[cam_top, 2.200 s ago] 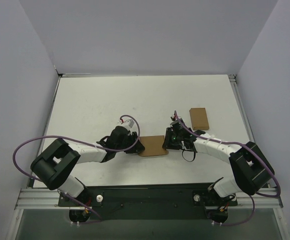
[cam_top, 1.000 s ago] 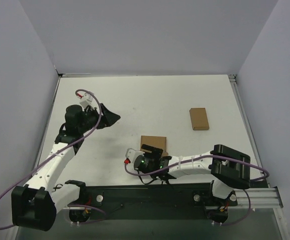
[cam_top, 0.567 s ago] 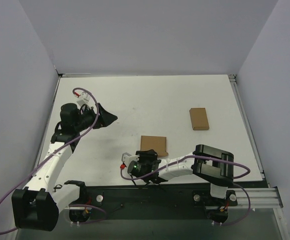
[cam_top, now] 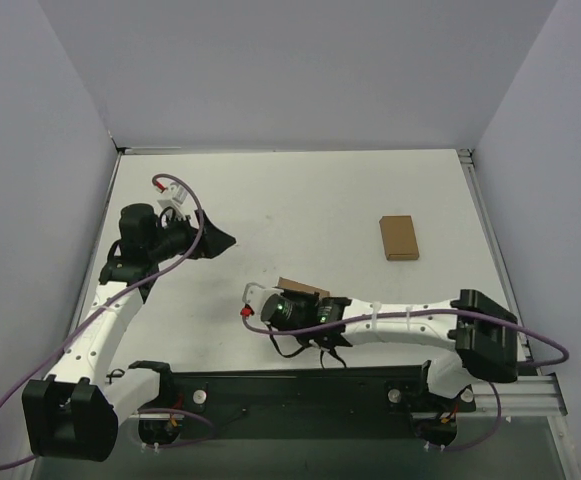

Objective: Fold the paper box

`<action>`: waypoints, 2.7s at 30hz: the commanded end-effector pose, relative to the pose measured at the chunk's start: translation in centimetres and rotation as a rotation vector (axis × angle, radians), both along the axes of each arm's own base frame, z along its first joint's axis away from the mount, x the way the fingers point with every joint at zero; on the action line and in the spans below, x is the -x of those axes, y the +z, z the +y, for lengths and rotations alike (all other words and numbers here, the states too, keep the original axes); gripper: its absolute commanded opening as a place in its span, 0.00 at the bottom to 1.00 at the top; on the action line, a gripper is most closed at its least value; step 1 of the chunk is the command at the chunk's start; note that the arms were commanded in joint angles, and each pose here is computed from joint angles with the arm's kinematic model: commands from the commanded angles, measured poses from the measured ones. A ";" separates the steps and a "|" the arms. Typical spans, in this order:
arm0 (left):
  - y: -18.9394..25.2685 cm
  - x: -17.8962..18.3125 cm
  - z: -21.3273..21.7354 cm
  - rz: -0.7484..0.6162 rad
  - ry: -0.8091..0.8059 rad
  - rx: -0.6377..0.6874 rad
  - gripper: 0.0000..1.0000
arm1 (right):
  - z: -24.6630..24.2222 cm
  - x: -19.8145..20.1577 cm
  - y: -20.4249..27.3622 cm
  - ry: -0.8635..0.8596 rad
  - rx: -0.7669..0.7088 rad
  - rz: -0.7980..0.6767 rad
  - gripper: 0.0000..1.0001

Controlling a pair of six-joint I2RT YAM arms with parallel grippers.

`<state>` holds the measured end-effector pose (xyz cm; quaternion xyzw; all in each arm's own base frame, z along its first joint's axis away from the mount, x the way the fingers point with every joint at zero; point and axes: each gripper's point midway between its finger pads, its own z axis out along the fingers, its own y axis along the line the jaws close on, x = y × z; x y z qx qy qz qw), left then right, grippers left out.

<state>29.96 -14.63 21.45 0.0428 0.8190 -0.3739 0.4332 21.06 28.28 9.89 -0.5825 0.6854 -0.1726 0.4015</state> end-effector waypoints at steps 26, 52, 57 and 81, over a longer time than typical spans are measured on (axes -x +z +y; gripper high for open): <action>3.6 16.8 -12.1 -0.305 -1.021 0.139 0.91 | -0.2 9.0 14.9 0.278 -0.835 1.083 0.00; 3.6 17.4 -13.4 -0.358 -1.000 0.122 0.28 | 0.0 9.7 15.5 0.286 -0.868 1.125 0.59; 5.0 16.7 -13.4 -0.447 -0.933 0.136 0.30 | 0.2 9.5 14.5 0.254 -0.835 1.083 0.61; 6.2 10.3 -11.9 -0.520 -0.675 -0.135 0.79 | -0.5 8.5 8.8 0.118 -0.511 0.859 0.17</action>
